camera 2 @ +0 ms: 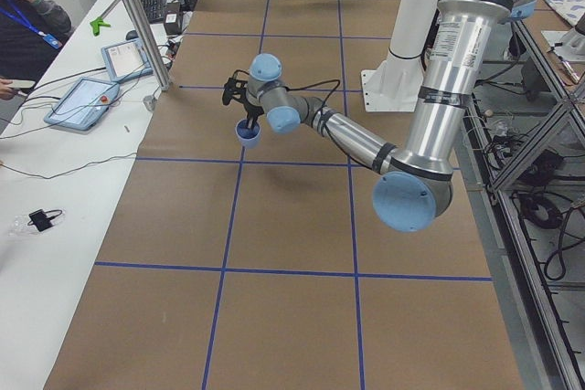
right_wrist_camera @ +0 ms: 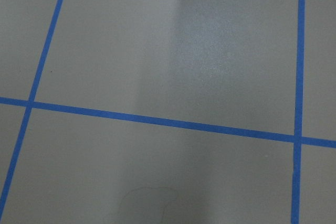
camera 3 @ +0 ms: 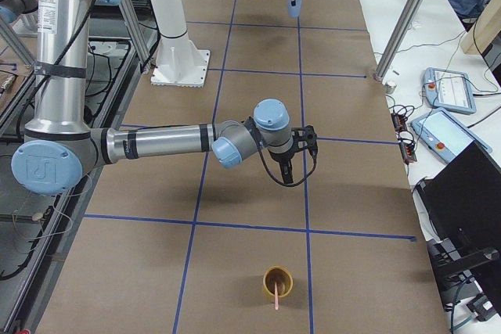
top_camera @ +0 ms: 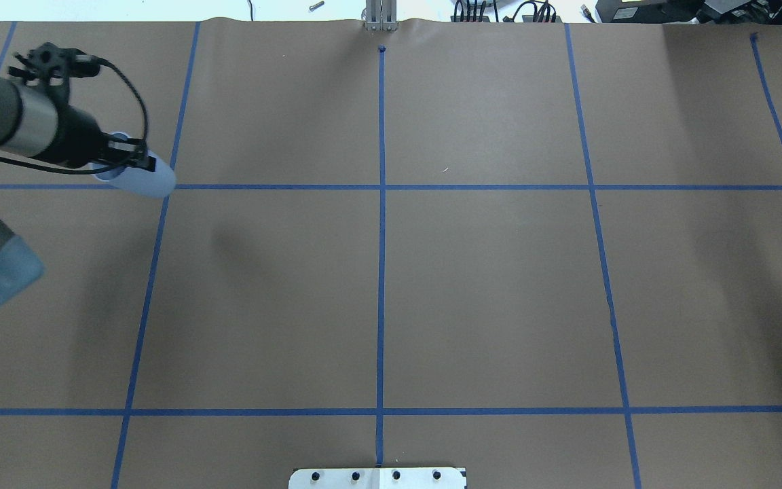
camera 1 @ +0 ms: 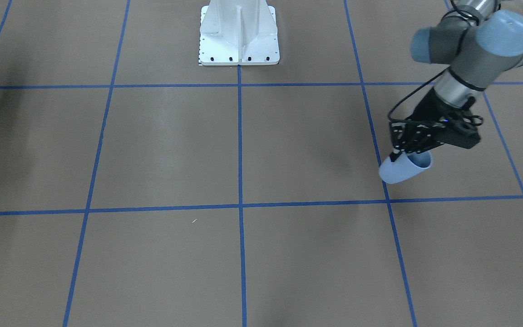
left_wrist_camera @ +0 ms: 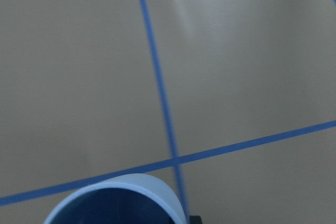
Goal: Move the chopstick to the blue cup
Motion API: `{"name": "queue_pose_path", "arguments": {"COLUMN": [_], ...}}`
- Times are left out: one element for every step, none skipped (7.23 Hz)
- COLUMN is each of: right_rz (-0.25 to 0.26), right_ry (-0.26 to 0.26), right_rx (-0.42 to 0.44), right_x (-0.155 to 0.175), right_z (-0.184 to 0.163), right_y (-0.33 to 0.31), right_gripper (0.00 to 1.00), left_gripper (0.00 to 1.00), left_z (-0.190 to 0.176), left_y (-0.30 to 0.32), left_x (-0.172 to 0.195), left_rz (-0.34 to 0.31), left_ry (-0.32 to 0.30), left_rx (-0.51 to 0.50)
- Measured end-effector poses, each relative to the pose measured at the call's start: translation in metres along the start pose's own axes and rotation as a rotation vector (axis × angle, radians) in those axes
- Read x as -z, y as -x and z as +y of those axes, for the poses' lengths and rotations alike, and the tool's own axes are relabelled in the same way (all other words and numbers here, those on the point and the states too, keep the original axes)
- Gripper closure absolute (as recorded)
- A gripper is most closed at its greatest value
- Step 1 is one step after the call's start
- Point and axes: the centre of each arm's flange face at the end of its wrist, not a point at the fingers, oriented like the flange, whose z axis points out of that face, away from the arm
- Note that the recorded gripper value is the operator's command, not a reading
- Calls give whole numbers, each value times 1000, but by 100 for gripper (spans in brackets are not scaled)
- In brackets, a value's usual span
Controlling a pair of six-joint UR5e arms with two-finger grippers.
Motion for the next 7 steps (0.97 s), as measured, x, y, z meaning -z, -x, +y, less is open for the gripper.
{"name": "queue_pose_path", "arguments": {"right_rz": [0, 1, 2, 2, 2, 3, 3], "right_ry": [1, 1, 2, 4, 5, 5, 6], "right_rx": [-1, -2, -3, -4, -5, -6, -6], "right_x": [0, -1, -1, -1, -1, -2, -2], "right_z": [0, 1, 1, 2, 3, 3, 4], "right_y": [0, -1, -2, -2, -3, -3, -4], "right_gripper": [0, 0, 0, 0, 0, 0, 0], "left_gripper": [100, 100, 100, 100, 100, 100, 100], "left_z": [7, 21, 33, 40, 52, 63, 75], "left_y": [-76, -150, -215, -274, -322, -348, -359], "left_x": [-16, -28, -36, -45, -61, -75, -84], "left_rz": [-45, -79, -111, -150, -188, -213, -224], "left_ry": [15, 28, 37, 39, 32, 30, 37], "left_rx": [35, 71, 101, 124, 134, 136, 136]}}
